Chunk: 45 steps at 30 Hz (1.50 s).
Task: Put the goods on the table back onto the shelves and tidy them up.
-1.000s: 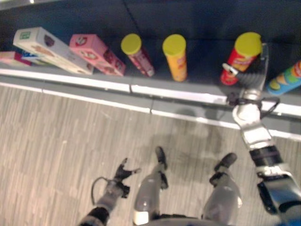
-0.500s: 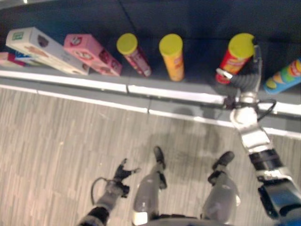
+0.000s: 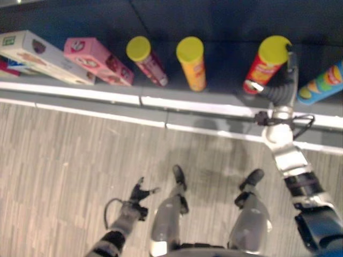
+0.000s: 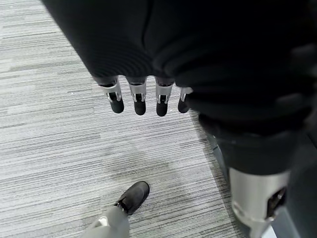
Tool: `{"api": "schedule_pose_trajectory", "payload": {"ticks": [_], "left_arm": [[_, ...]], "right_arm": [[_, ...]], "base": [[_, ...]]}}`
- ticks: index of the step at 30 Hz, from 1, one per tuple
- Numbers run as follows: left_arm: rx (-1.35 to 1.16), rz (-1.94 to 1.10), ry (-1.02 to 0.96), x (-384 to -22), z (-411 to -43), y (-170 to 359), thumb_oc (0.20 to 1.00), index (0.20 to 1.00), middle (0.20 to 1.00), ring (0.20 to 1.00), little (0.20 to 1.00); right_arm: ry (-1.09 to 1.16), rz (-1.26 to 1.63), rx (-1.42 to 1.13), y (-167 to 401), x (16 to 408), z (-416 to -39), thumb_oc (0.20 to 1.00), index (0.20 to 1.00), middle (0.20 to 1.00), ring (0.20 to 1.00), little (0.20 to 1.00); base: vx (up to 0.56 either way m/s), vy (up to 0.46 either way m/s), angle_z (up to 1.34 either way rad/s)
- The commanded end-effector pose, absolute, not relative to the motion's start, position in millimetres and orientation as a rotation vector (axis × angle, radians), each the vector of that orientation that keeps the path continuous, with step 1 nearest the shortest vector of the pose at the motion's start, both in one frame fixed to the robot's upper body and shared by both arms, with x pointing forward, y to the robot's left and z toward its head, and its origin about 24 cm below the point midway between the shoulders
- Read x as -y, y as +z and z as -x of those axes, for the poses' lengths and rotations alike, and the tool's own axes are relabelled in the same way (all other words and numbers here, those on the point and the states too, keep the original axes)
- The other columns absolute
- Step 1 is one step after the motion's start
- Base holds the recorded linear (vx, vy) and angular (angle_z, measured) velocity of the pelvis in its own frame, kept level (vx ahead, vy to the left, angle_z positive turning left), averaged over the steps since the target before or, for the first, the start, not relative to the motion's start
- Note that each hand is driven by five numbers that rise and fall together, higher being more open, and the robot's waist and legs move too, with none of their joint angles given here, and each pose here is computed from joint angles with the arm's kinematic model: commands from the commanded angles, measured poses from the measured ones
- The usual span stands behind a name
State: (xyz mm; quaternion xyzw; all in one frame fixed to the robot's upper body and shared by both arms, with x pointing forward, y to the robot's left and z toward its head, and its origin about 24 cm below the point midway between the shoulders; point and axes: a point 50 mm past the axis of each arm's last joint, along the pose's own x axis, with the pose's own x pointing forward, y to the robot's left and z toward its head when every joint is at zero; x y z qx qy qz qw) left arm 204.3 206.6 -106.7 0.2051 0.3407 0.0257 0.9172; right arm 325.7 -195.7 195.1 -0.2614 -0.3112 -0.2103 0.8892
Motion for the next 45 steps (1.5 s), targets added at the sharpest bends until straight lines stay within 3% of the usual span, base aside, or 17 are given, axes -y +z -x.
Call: {"api": "schedule_pose_trajectory", "payload": {"ticks": [1,13,19,31,45], "left_arm": [[-0.726,-0.431,0.115,-221.2,-204.0,-107.2,1.000,1.000,1.000,1.000,1.000],[-0.718,-0.441,0.152,-219.1,-208.0,-106.6,1.000,1.000,1.000,1.000,1.000],[-0.713,-0.427,0.167,-217.4,-210.2,-106.0,1.000,1.000,1.000,1.000,1.000],[-0.722,-0.407,0.172,-226.0,-212.1,-103.9,1.000,1.000,1.000,1.000,1.000],[-0.697,-0.402,0.159,-226.7,-215.4,-100.2,1.000,1.000,1.000,1.000,1.000]], "right_arm": [[-0.420,0.594,0.823,230.0,188.8,-315.5,1.000,1.000,1.000,1.000,1.000],[-0.583,0.665,1.107,268.9,192.3,-277.7,1.000,1.000,1.000,1.000,1.000],[-0.520,0.560,1.142,267.6,186.4,-264.3,1.000,1.000,1.000,1.000,1.000],[-0.086,0.091,0.814,200.3,196.9,-244.6,1.000,1.000,1.000,1.000,1.000],[-0.088,0.266,0.595,165.6,198.2,-277.6,1.000,1.000,1.000,1.000,1.000]], "base": [[0.00,0.000,0.00],[0.00,0.000,0.00],[0.00,0.002,-0.02],[0.00,-0.008,-0.04],[0.00,-0.008,-0.04]]}}
